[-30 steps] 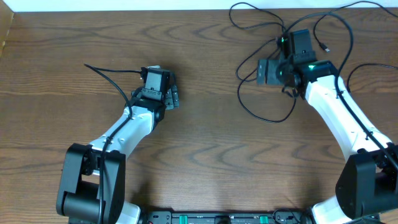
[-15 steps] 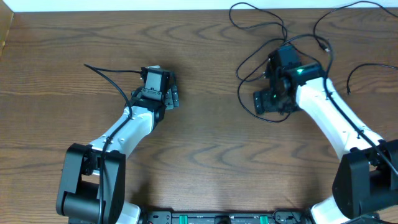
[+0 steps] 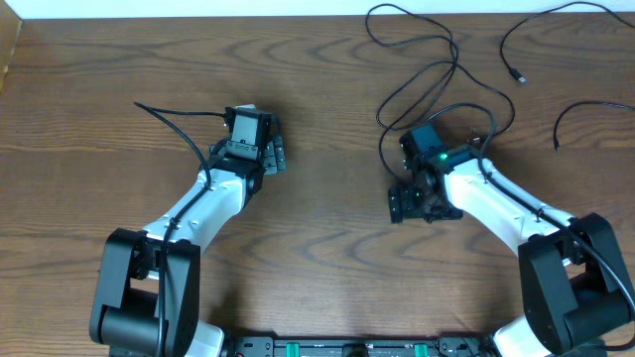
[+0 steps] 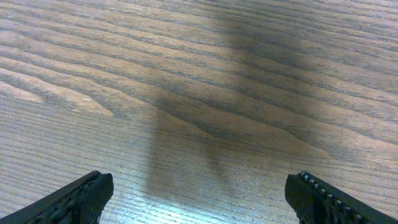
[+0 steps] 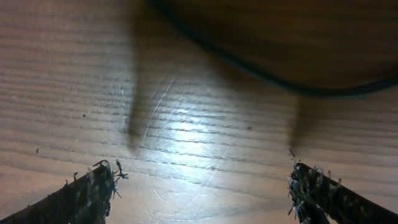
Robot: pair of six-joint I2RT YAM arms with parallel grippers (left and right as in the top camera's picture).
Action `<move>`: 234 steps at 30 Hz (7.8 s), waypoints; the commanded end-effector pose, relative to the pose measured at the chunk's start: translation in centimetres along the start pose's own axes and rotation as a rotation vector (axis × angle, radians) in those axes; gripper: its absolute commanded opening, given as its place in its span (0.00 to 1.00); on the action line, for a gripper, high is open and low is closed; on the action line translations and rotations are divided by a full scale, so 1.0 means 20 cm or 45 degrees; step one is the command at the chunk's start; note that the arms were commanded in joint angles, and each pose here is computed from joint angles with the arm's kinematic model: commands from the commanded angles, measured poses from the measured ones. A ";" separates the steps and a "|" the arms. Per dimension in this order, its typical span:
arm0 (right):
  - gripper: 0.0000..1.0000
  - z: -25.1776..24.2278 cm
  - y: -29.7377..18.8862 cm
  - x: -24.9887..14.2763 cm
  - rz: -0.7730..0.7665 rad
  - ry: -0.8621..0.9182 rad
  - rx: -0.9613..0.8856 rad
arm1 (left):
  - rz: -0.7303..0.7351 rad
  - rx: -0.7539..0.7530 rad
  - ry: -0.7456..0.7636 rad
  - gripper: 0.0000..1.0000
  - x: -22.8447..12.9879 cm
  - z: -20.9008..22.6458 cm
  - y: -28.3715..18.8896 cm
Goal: Untangle cables
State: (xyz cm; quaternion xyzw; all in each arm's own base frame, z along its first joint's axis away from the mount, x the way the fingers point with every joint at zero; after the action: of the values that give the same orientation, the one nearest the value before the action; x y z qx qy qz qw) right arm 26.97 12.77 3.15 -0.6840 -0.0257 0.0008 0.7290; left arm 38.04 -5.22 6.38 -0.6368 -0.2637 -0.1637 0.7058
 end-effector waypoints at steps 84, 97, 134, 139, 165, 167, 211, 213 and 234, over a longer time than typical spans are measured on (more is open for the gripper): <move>0.99 -0.02 -0.32 1.03 -1.075 -0.098 -0.082 | -0.002 0.020 -0.010 0.93 0.00 0.02 0.00; 0.99 0.14 -1.16 0.70 -1.379 -0.167 0.022 | -0.002 0.020 -0.010 0.94 0.00 0.02 0.00; 0.99 0.02 -0.92 0.45 -0.977 -0.230 -0.107 | -0.002 0.020 -0.010 0.94 0.00 0.02 0.00; 0.99 0.02 -0.92 0.45 -0.978 -0.230 -0.107 | -0.002 0.020 -0.010 0.93 0.00 0.02 0.00; 0.99 0.02 -0.92 0.45 -0.978 -0.229 -0.107 | -0.002 0.020 -0.010 0.93 0.00 0.02 0.00; 0.99 0.02 -0.92 0.45 -0.977 -0.230 -0.107 | -0.002 0.020 -0.010 0.93 0.00 0.02 0.00; 0.99 0.02 -0.92 0.45 -0.978 -0.230 -0.107 | -0.002 0.020 -0.010 0.93 0.00 0.02 0.00; 0.99 0.02 -0.92 0.45 -0.978 -0.230 -0.107 | -0.002 0.020 -0.010 0.93 0.00 0.02 0.00; 0.99 0.02 -0.92 0.45 -0.977 -0.229 -0.108 | 0.029 0.031 0.001 0.94 -0.03 0.03 0.00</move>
State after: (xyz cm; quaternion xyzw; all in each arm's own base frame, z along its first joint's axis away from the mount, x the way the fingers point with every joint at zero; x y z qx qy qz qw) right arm 35.33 12.21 21.44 -0.6503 -0.3369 -0.2132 0.6466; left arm 37.69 -5.14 6.15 -0.6367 -0.2569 -0.1585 0.7096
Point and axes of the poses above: each gripper's point midway between its finger pads, its own y axis out along the fingers, its own z axis along the line the jaws close on, x = y × z, the point moved 2 cm from there along -y, back along the fingers, and after that the axes turned 1 degree about y, right-handed, at the moved point
